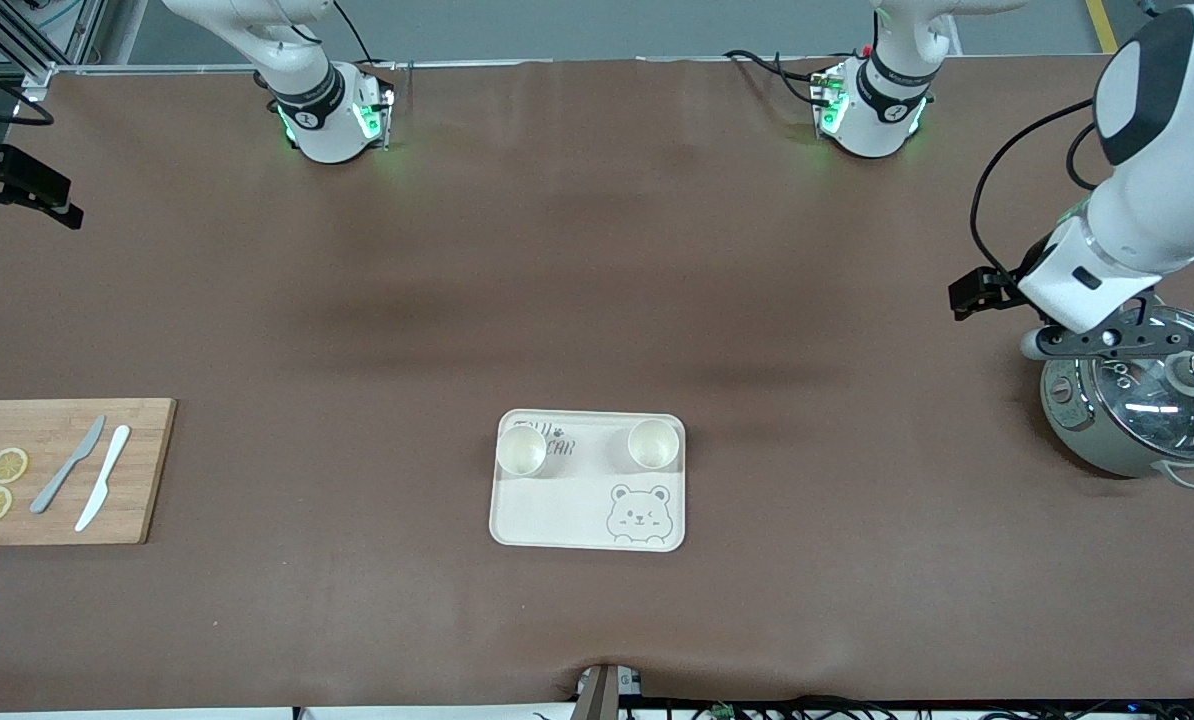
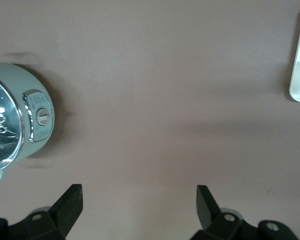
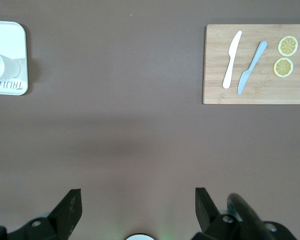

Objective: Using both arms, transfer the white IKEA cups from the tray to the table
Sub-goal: 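Move the left gripper over the white cup nearest it on the tray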

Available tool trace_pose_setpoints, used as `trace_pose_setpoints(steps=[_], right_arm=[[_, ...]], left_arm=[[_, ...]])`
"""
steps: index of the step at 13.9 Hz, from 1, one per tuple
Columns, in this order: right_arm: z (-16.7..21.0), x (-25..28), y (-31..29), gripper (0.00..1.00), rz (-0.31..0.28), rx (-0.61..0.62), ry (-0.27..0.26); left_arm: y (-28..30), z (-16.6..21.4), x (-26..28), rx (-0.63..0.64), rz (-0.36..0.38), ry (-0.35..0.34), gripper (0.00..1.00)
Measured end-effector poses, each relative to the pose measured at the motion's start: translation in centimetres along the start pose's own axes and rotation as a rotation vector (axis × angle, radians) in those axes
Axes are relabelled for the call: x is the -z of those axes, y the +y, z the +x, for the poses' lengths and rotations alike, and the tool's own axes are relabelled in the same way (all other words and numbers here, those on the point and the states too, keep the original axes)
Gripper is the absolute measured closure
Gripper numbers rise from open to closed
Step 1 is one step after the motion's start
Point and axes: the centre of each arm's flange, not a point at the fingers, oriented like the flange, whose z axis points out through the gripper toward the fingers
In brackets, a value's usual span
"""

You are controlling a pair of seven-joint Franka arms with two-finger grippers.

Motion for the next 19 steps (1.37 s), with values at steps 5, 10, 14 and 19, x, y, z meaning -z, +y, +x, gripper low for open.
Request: trace_pose_setpoints(steps=[5, 10, 14, 19], right_arm=[[0.0, 0.0, -0.2, 0.00, 0.000, 0.004, 0.000], [0.0, 0.0, -0.2, 0.00, 0.000, 0.004, 0.001], [0.0, 0.0, -0.2, 0.00, 0.000, 0.004, 0.001], [0.0, 0.1, -0.3, 0.00, 0.000, 0.005, 0.001]], left_arm=[[1.8, 0.2, -4.8, -0.030, -0.005, 0.020, 0.00], [6.4, 0.3, -7.7, -0.070, -0.017, 0.024, 0.00], [11.9, 0.5, -10.7, -0.065, -0.033, 0.019, 0.00], [17.8, 1.3, -13.4, -0.026, -0.075, 0.062, 0.00]])
